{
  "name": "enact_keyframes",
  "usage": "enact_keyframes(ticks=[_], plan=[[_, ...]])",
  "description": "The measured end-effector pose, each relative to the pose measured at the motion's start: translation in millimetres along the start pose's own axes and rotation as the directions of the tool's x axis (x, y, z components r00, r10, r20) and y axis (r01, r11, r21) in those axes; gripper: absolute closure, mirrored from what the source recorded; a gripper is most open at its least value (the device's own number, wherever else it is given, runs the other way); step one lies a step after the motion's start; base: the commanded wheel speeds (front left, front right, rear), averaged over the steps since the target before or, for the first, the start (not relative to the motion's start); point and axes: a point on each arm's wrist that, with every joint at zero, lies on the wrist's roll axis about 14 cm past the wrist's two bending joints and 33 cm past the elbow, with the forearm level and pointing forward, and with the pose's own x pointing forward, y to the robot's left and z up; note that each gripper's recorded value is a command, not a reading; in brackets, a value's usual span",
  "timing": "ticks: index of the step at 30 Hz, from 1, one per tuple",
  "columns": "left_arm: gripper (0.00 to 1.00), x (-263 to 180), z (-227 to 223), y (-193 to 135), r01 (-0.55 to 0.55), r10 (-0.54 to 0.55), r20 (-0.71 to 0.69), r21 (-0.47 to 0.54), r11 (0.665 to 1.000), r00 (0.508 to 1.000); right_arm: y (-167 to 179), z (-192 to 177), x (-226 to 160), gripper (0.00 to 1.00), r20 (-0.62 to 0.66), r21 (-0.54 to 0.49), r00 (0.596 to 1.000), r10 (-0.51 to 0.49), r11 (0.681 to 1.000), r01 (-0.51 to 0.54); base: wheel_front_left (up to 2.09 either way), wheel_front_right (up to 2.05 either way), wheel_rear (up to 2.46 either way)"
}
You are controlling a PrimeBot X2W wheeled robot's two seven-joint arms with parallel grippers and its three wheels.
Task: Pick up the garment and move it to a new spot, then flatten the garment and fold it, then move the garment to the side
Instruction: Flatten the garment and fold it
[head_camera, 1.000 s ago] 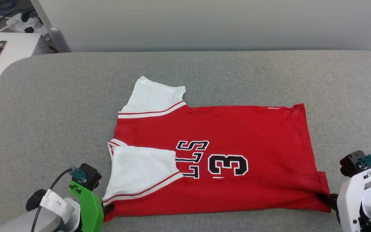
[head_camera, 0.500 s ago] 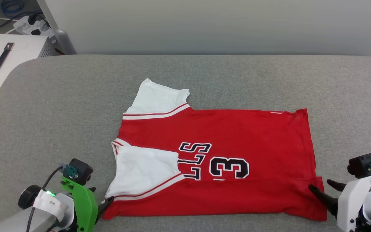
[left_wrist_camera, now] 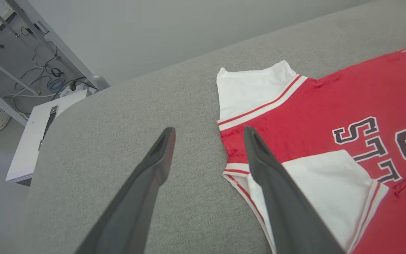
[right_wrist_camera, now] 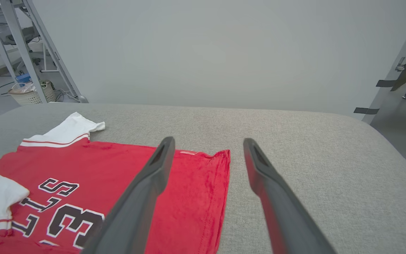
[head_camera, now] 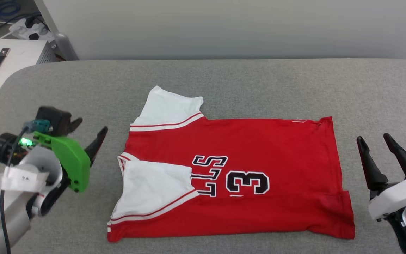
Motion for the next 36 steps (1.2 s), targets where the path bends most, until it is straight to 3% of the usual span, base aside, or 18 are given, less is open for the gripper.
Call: enact_keyframes(ticks=[4,11,17,25,36], plan=[[0.00,25.2,29.0,5.9,-0.003,0.003,0.057,0.001,1.000,0.998,9.3,2.3,0.8,0.00,0.031,0.000,1.000,-0.001,1.000,0.001,0.00,0.00,0.00],[0.00,80.6,53.0,16.9,0.035,-0.036,0.002,0.041,0.999,0.999,12.8,-6.0,9.8,0.00,0.027,-0.011,1.000,0.003,1.000,-0.002,0.00,0.00,0.00],[0.00,129.9,49.1,15.5,0.107,-0.099,-0.171,0.037,0.994,0.980,4.3,-17.4,23.6,0.00,0.015,-0.016,1.000,-0.012,1.000,0.012,0.00,0.00,0.00],[0.00,180.9,7.6,-0.8,0.174,-0.176,-0.453,-0.046,0.984,0.874,-6.4,-41.5,42.2,0.00,-0.028,-0.014,0.999,-0.024,1.000,0.023,0.00,0.00,0.00],[0.00,217.0,-66.7,-11.1,0.199,-0.181,-0.629,-0.042,0.979,0.756,-24.0,-77.7,47.6,0.00,-0.111,-0.017,0.992,-0.060,0.998,0.059,0.00,0.00,0.00]])
